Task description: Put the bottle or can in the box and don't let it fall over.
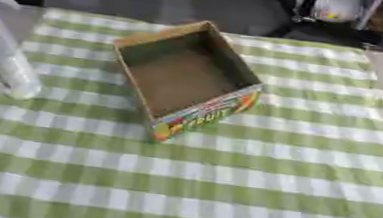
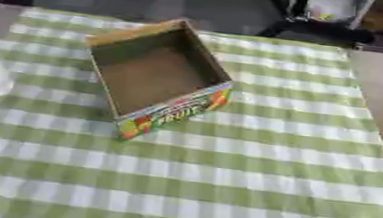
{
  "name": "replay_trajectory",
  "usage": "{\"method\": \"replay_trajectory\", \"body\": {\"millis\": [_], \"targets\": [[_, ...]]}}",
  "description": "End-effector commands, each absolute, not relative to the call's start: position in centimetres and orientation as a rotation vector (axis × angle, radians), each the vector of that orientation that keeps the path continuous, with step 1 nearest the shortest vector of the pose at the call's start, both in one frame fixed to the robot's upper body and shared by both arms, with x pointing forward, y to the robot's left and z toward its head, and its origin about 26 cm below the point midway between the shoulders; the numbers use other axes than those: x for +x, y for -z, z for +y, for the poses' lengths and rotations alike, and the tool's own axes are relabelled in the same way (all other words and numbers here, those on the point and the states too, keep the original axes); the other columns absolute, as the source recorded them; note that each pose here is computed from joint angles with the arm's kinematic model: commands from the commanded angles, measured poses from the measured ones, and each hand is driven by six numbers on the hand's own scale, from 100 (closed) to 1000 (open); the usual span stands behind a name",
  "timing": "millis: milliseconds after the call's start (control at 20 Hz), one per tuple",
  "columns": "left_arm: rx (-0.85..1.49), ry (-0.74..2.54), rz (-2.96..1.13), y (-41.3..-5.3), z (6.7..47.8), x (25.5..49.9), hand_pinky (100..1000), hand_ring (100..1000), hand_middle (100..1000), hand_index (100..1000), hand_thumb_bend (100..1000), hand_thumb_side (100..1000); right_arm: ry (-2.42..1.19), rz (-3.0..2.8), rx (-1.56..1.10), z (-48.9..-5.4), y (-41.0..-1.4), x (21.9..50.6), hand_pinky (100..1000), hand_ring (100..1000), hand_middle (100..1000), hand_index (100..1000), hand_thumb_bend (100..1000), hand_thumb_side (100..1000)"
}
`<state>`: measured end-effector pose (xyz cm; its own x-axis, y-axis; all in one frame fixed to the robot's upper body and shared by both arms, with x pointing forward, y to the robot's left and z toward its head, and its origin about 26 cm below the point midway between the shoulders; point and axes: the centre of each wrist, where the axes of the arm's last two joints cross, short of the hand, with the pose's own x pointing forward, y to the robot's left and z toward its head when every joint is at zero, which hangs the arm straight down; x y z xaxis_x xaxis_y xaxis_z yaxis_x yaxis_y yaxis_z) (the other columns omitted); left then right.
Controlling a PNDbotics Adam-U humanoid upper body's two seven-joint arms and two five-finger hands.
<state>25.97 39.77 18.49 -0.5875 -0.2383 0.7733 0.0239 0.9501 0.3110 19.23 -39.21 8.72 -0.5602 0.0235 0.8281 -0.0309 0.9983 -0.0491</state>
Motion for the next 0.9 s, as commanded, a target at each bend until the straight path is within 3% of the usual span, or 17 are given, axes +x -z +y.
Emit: {"method": "replay_trajectory", "body": {"millis": [50,550,900], "targets": [[0.175,0.377,-2.193,-19.3,40.0,25.8,1000,1000,989,1000,386,483,-0.101,-2.171,-0.001,-39.3,-9.5,19.3,908,1000,1000,1000,100,637],[0.254,0.356,-2.164,-18.3,41.4,25.1,1000,1000,987,1000,385,483,-0.107,-2.17,-0.004,-39.3,-9.4,19.2,907,1000,1000,1000,100,636],[0.39,0.309,-2.093,-16.4,44.9,24.4,1000,1000,993,1000,392,485,-0.11,-2.169,-0.01,-39.3,-9.4,19.1,907,1000,1000,1000,100,635]]}}
